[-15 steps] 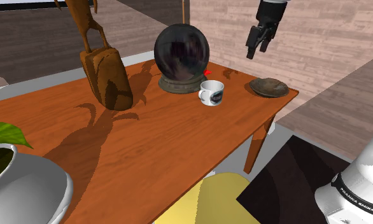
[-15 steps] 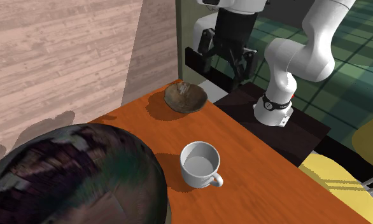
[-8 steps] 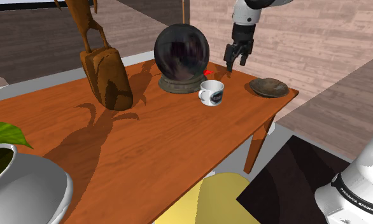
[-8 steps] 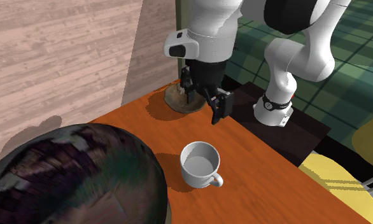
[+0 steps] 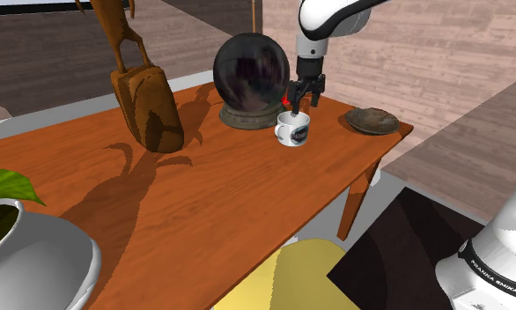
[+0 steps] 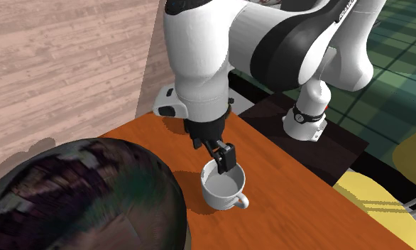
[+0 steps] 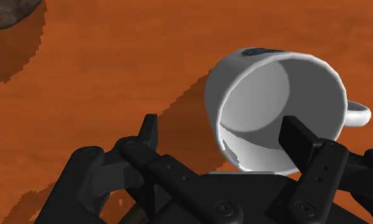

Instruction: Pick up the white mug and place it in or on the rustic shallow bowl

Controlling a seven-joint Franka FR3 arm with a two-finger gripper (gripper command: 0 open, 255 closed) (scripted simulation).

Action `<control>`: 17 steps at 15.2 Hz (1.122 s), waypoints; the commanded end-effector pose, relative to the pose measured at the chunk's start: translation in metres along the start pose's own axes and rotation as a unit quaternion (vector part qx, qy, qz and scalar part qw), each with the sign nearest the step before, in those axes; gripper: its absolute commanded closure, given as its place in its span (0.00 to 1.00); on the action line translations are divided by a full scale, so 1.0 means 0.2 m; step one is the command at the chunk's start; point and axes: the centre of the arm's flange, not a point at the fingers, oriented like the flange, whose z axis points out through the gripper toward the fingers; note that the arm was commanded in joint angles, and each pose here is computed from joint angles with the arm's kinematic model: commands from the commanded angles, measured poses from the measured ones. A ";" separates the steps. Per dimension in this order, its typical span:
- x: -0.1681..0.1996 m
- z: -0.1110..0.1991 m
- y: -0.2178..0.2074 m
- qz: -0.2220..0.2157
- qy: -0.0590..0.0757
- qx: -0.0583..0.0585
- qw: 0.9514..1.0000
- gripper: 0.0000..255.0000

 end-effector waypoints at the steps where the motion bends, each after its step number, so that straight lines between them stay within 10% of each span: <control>1: 0.01 0.05 -0.01 0.001 -0.001 0.001 1.000 0.00; 14: 0.01 0.20 -0.01 0.001 -0.001 0.001 1.000 0.00; 15: 0.01 0.20 -0.01 0.001 -0.001 0.001 1.000 1.00; 17: 0.01 0.20 -0.01 0.001 -0.001 0.001 1.000 1.00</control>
